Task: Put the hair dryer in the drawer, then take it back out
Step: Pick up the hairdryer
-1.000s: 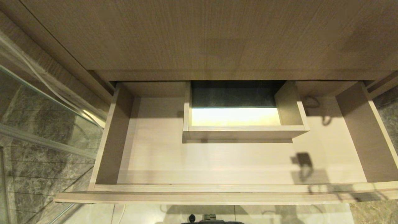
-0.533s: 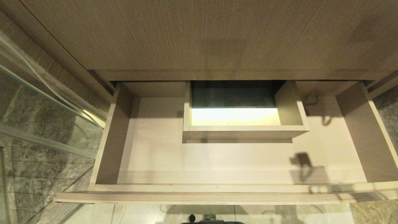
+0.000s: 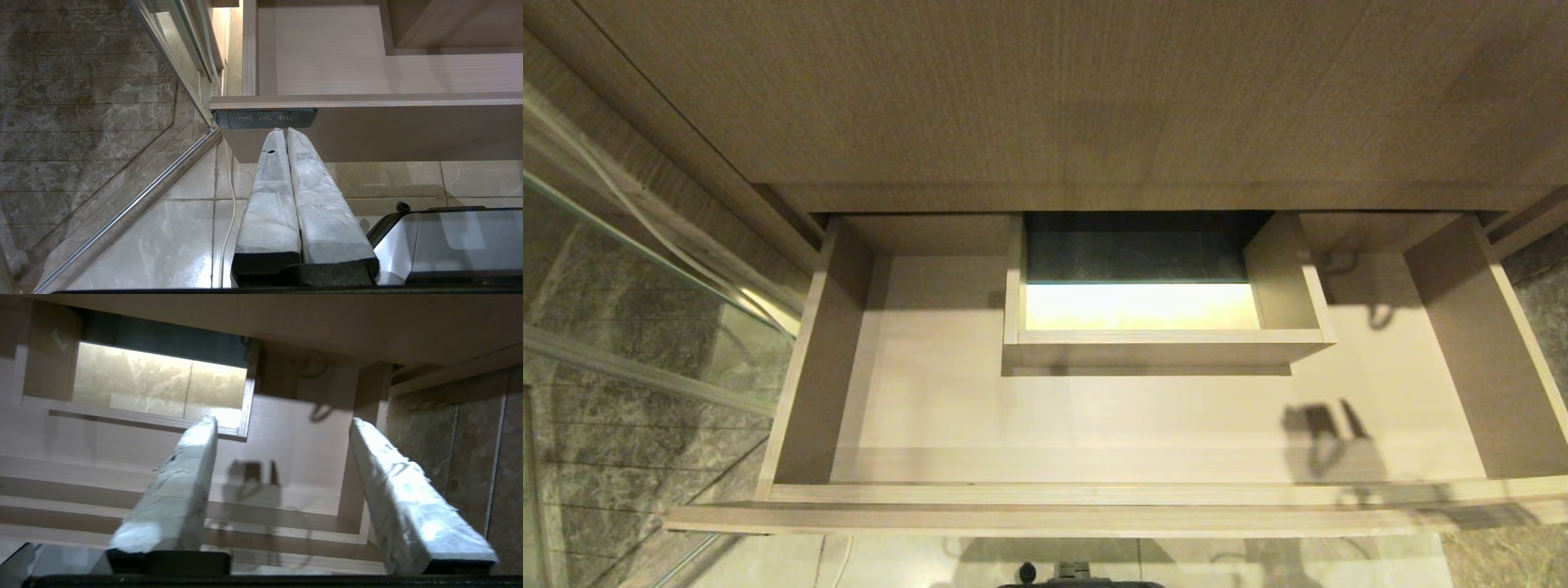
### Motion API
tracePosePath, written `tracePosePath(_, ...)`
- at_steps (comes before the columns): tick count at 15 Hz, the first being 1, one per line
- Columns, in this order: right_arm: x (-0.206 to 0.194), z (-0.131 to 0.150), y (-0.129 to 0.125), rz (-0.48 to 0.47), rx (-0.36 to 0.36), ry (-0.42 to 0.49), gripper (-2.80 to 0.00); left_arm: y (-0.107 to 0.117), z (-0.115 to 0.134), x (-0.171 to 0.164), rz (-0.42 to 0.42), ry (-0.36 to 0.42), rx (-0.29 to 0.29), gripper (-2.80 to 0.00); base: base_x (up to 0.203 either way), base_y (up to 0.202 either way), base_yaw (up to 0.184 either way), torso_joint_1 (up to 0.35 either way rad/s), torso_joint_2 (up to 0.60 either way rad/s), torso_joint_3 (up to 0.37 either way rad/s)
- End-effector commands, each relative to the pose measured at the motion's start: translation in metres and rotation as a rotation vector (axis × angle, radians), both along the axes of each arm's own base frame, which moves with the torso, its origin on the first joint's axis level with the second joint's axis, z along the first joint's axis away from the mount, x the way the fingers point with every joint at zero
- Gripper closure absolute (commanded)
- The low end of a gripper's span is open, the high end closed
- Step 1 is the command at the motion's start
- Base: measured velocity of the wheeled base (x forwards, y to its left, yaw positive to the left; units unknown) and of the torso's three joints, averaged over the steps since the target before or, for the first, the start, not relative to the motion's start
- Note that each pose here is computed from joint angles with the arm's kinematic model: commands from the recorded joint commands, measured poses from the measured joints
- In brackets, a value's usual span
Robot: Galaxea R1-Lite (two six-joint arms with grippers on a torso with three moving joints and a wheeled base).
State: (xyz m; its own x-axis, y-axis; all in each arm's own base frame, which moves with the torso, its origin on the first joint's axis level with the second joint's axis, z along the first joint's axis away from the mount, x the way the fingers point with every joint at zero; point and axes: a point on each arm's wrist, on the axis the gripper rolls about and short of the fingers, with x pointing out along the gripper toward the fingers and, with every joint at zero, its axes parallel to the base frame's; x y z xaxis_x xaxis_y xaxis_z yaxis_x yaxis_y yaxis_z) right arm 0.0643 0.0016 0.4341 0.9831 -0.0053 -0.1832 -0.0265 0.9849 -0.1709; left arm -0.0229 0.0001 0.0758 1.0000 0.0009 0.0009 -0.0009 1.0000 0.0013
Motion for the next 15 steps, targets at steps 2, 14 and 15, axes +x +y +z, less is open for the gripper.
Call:
tracePosePath(2,0.005,0.008,0.0,0.003,-0.068,-0.077,-2.8,0.0,0.0,0.0,0.0,0.0,0.0,0.0,0.0,0.0,0.0,0.0,0.0,0.0)
tracePosePath(14,-0.023,-0.009,-0.004,-0.109,-0.046,-0.072,-2.8,0.0,0.0,0.0,0.001,-0.001,0.0,0.0,0.0,0.0,0.0,0.0,0.0,0.0)
tracePosePath(15,-0.025,-0.007,-0.004,-0.107,-0.04,-0.087,-2.8,0.0,0.0,0.0,0.001,0.0,0.0,0.0,0.0,0.0,0.0,0.0,0.0,0.0)
